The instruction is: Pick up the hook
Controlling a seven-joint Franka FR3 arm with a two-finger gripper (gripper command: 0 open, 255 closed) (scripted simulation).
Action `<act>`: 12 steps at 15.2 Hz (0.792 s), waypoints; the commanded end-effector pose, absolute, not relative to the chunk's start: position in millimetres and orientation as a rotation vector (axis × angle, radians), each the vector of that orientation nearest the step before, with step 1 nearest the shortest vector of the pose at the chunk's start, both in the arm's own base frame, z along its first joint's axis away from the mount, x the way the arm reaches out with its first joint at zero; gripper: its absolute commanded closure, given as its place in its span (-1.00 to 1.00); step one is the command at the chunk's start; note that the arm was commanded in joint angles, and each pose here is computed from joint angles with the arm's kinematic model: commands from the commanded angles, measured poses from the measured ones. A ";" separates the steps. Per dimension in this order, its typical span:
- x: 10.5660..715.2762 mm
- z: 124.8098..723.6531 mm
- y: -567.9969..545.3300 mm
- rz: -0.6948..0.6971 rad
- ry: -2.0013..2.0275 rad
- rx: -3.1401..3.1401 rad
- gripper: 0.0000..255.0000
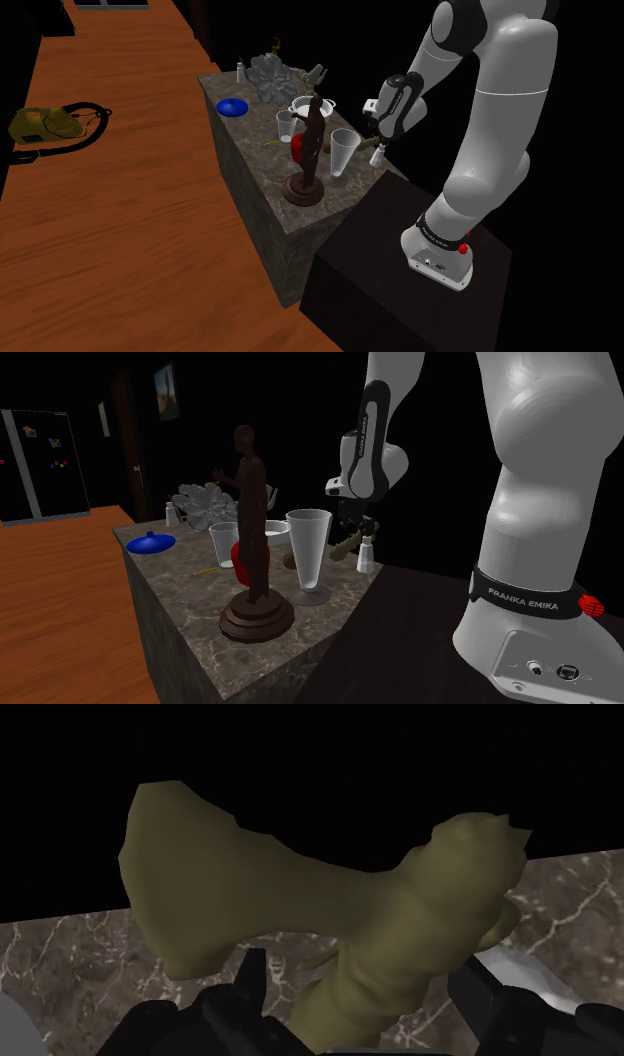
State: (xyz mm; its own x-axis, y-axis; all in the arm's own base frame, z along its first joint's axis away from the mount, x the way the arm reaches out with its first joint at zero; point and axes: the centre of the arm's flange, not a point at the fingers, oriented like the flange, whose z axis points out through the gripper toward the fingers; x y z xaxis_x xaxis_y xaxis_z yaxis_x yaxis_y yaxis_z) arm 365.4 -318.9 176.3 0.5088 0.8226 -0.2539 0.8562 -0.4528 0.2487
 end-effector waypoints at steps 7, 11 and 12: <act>363.4 179.4 -317.0 -0.152 1.399 2.425 1.00; 363.4 200.5 -317.0 -0.152 1.399 2.425 1.00; 363.4 205.8 -317.0 -0.152 1.399 2.425 1.00</act>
